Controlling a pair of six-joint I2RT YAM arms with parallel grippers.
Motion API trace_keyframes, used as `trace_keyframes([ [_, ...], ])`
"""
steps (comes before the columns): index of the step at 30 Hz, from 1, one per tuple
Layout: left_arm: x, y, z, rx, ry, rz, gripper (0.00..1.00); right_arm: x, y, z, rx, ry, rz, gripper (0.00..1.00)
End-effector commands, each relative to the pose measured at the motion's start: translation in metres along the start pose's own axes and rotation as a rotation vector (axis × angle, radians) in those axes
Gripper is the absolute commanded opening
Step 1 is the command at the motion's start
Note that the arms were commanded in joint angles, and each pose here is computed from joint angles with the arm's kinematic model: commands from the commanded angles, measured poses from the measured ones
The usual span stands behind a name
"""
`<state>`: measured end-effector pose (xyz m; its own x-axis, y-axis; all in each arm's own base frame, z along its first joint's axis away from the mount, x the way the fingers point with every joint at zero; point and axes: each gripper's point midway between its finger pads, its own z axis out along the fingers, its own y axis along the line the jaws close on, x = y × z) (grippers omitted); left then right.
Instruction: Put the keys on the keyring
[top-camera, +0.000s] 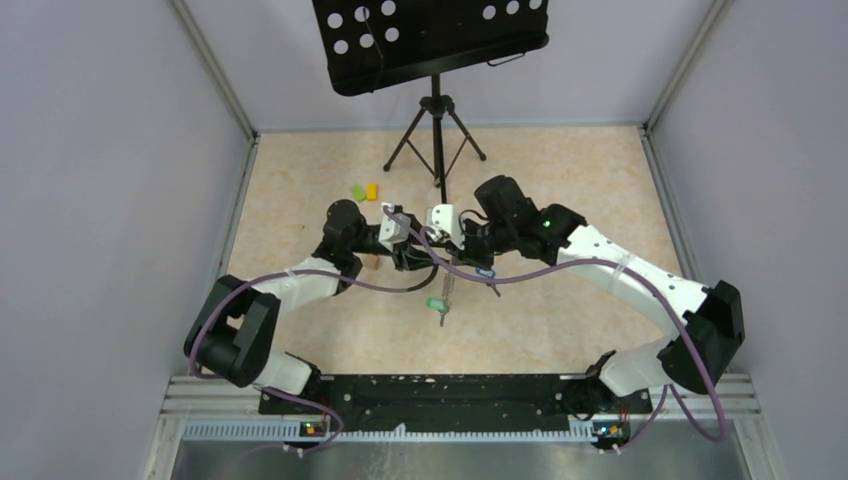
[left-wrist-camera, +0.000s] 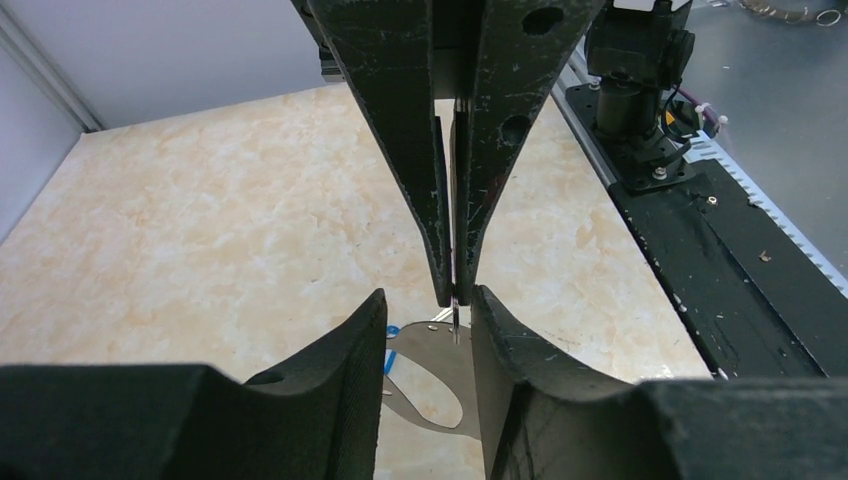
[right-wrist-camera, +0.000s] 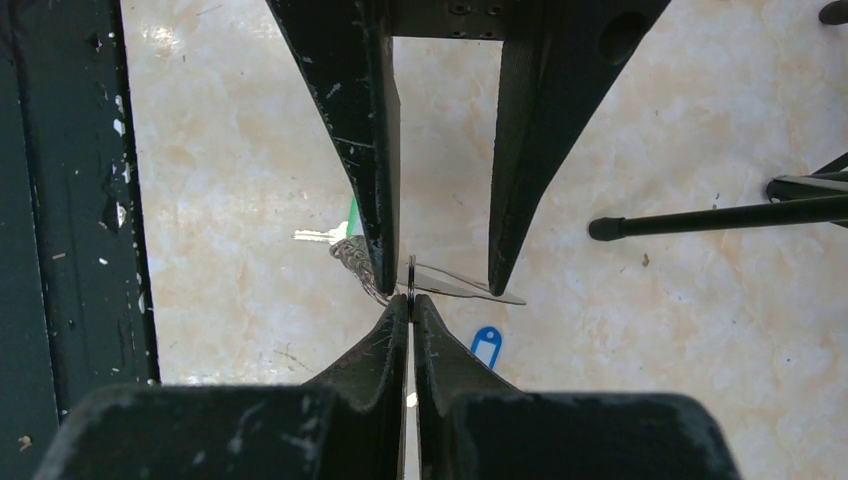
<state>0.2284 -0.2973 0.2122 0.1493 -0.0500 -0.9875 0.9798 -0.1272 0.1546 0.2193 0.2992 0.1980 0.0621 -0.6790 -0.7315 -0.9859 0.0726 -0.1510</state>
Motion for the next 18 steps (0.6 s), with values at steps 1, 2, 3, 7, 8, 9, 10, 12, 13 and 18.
trace_keyframes([
  [1,-0.0051,0.0043,0.0055,0.028,0.005,0.019,0.38,-0.0288,-0.0071,-0.0087,0.031,-0.069,-0.033,0.0],
  [2,-0.0043,0.0037,0.006,0.032,0.008,0.017,0.37,-0.0291,-0.0073,-0.009,0.033,-0.069,-0.034,0.0],
  [3,-0.0038,0.0033,0.0062,0.035,0.01,0.015,0.34,-0.0292,-0.0073,-0.009,0.033,-0.07,-0.033,0.0],
  [7,-0.0004,0.0019,0.007,0.044,0.021,0.008,0.29,-0.0288,-0.008,-0.0088,0.037,-0.071,-0.032,0.0],
  [8,0.0002,0.0023,0.0068,0.043,0.025,0.009,0.3,-0.0288,-0.0077,-0.0088,0.036,-0.071,-0.031,0.0],
  [9,0.0011,0.0024,0.007,0.044,0.029,0.008,0.3,-0.0288,-0.008,-0.009,0.038,-0.07,-0.032,0.0],
  [10,0.0016,0.002,0.0068,0.045,0.031,0.007,0.3,-0.0285,-0.008,-0.0088,0.037,-0.069,-0.032,0.0],
  [12,0.0024,0.0018,0.0065,0.048,0.035,0.008,0.31,-0.0282,-0.0086,-0.0091,0.041,-0.068,-0.029,0.0],
  [13,0.0035,0.0006,0.0069,0.052,0.036,0.006,0.31,-0.0286,-0.0088,-0.0096,0.043,-0.07,-0.03,0.0],
  [18,0.0041,0.0005,0.008,0.058,0.037,0.003,0.22,-0.0277,-0.0078,-0.0083,0.039,-0.07,-0.028,0.0],
])
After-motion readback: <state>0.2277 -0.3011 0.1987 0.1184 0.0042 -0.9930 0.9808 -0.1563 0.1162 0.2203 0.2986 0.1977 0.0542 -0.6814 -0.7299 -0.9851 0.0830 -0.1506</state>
